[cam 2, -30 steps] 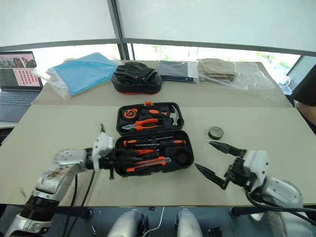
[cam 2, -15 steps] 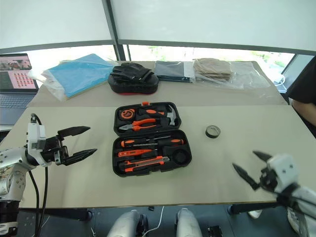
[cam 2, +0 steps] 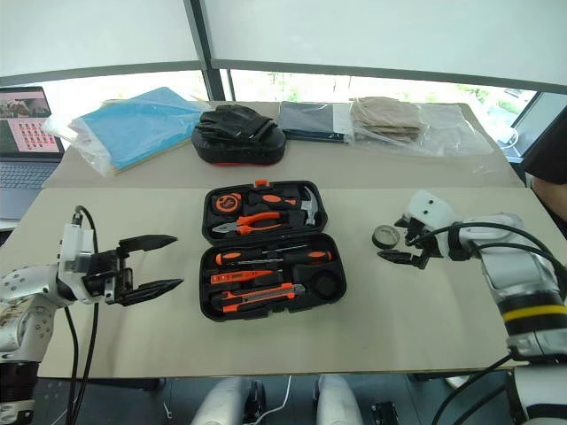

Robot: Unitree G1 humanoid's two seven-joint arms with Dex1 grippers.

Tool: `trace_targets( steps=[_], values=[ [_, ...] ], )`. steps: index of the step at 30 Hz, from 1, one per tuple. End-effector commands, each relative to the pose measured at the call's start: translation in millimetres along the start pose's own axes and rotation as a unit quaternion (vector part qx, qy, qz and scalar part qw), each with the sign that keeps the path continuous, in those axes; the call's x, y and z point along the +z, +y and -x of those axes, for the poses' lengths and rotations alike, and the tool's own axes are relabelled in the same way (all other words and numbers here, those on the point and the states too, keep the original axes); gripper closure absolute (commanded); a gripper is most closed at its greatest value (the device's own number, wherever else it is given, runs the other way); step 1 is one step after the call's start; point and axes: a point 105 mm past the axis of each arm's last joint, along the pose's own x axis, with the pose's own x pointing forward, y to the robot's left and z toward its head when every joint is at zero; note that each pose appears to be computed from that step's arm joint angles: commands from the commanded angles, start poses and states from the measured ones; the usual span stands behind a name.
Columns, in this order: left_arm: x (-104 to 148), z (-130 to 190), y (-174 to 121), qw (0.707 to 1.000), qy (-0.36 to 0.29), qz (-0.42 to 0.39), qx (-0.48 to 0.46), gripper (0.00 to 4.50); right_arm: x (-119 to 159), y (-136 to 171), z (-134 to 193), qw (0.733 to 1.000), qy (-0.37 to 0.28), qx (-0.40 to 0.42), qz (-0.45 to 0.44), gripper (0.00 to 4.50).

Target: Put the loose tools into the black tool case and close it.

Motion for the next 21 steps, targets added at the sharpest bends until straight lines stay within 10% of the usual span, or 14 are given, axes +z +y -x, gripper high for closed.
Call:
trace_targets(
  steps=[1, 11, 21],
  values=[
    [8, -2, -4, 1.000, -0.011, -0.013, -0.006, 0.00, 1, -7, -3, 1.000, 0.016, 0.008, 0.014, 1.09],
    [8, 1, -10, 1.000, -0.004, -0.012, -0.021, 0.00, 9, -12, -4, 0.999, 0.000, 0.031, 0.038, 4.44],
    [3, 2, -20, 0.999, 0.003, -0.013, -0.042, 0.00, 97, 80, 23, 0.954, -0.155, 0.236, 0.098, 4.44]
  ],
)
